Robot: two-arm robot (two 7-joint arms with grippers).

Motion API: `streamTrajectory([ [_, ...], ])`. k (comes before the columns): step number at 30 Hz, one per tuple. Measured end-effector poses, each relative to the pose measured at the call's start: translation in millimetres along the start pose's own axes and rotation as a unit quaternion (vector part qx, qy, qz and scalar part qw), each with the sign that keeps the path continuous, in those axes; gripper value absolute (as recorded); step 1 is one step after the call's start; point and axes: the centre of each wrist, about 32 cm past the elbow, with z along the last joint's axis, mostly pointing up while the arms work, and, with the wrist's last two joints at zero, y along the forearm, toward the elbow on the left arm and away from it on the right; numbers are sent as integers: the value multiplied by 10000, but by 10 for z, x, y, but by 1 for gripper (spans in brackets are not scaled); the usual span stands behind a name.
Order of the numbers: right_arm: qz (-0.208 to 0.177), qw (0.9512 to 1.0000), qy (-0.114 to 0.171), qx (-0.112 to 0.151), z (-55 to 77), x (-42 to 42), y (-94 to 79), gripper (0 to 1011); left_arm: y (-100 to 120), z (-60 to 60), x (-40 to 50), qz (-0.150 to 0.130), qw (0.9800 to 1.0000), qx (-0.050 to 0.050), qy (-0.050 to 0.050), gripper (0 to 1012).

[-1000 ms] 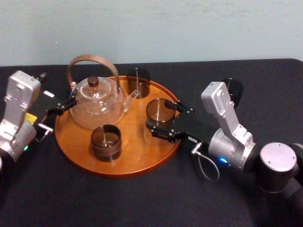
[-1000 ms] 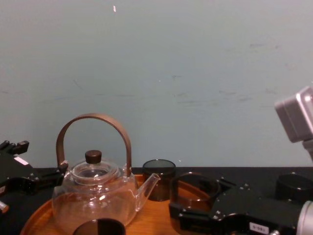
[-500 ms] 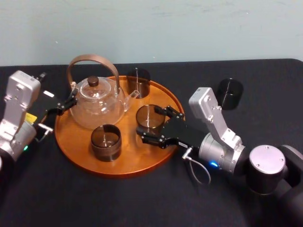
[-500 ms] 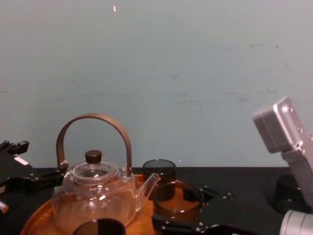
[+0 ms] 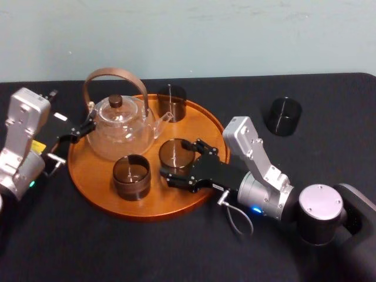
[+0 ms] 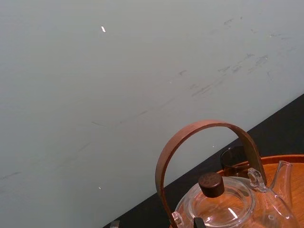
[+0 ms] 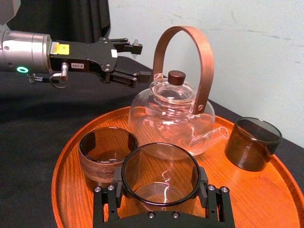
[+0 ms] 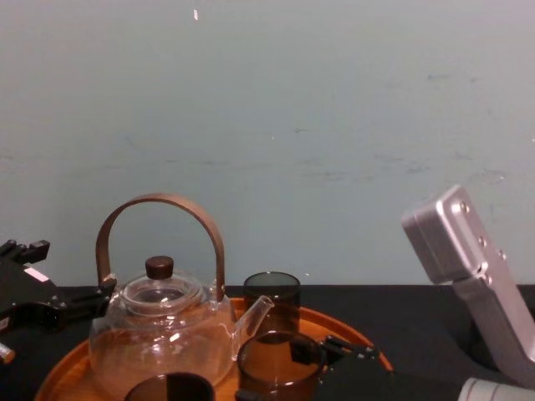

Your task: Pick up the glass from the table and place it on the tray.

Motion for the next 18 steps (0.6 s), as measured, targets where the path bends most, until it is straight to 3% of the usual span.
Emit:
streamTrajectory([
  [18,141,9999,24,12,-85,-25,62,905,0,0,0,1,10000,0,0,1010],
])
